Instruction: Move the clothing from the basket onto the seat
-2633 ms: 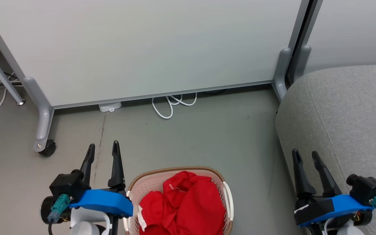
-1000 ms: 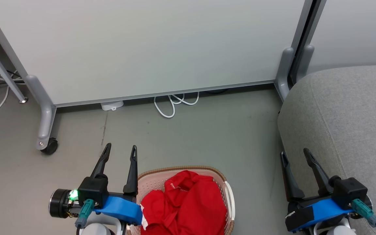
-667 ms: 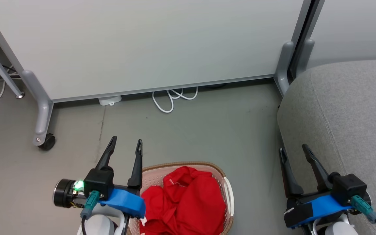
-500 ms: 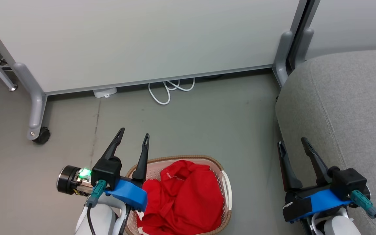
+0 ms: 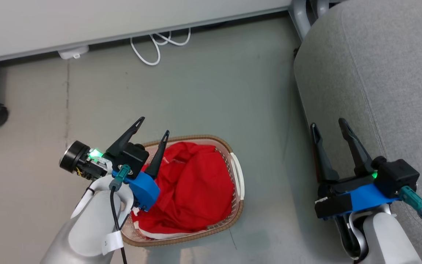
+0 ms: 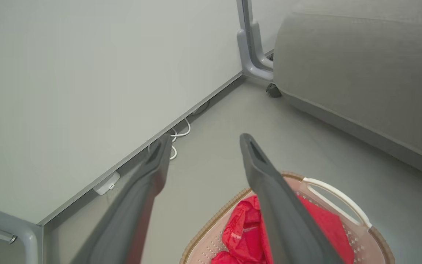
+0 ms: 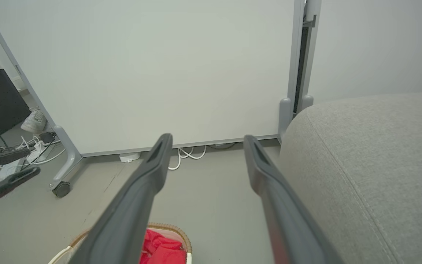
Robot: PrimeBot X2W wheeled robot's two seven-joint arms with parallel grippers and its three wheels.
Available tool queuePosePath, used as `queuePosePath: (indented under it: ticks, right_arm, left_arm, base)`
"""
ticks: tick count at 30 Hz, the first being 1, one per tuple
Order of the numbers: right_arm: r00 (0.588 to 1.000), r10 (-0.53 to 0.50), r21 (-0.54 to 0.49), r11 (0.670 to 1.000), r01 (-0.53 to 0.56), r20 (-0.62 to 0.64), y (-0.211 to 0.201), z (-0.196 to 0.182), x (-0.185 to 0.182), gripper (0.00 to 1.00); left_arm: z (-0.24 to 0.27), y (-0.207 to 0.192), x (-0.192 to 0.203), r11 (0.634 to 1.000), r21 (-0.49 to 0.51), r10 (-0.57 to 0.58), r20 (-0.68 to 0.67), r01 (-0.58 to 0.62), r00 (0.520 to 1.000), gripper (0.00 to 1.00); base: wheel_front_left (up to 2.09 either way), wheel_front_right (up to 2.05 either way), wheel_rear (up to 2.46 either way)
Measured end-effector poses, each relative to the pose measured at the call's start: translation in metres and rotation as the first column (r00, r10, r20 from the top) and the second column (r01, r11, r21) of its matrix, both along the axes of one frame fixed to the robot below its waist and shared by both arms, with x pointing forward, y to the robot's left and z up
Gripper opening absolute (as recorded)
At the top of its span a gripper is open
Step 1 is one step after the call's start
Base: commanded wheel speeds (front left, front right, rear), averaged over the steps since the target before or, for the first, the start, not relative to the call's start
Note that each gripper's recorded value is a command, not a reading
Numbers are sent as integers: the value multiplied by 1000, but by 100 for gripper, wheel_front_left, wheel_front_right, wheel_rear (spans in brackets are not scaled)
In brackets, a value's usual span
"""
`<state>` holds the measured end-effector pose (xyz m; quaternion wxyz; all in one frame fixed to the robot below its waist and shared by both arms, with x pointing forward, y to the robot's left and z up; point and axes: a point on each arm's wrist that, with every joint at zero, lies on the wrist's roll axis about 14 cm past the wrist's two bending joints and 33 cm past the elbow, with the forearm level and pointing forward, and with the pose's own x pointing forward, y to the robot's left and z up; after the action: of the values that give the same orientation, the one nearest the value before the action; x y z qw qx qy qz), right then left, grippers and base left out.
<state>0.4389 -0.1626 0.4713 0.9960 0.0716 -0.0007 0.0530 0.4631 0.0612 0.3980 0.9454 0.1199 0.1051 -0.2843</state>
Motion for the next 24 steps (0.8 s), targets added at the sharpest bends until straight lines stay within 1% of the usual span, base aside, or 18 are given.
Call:
queuePosePath:
  ticks: [4,7,14,18,21,24]
  right_arm:
    - [1000,-15,-3,1000,14,-28,-6,-14,11,100]
    - [999,-23,-8,1000,23,-47,-10,-25,18,100]
    - [996,-29,-23,999,27,-87,-15,-49,35,100]
    - [994,-30,-30,999,27,-106,-17,-63,44,100]
    - [992,-28,-36,999,24,-119,-18,-72,50,100]
    - [990,-31,-43,999,25,-134,-20,-83,54,100]
  left_arm:
    - [-40,-13,1,992,71,-95,-84,101,992,100]
    - [-70,-14,2,980,122,-138,-151,157,979,100]
    - [-136,-18,-9,924,219,-239,-305,312,922,100]
    - [-173,-10,-20,875,281,-267,-400,395,877,100]
    - [-197,-5,-27,830,318,-287,-459,458,840,100]
    - [-221,3,-38,768,362,-299,-527,528,795,100]
  base:
    - [0,0,0]
    - [0,0,0]
    - [0,0,0]
    - [0,0,0]
    - [0,0,0]
    - [0,0,0]
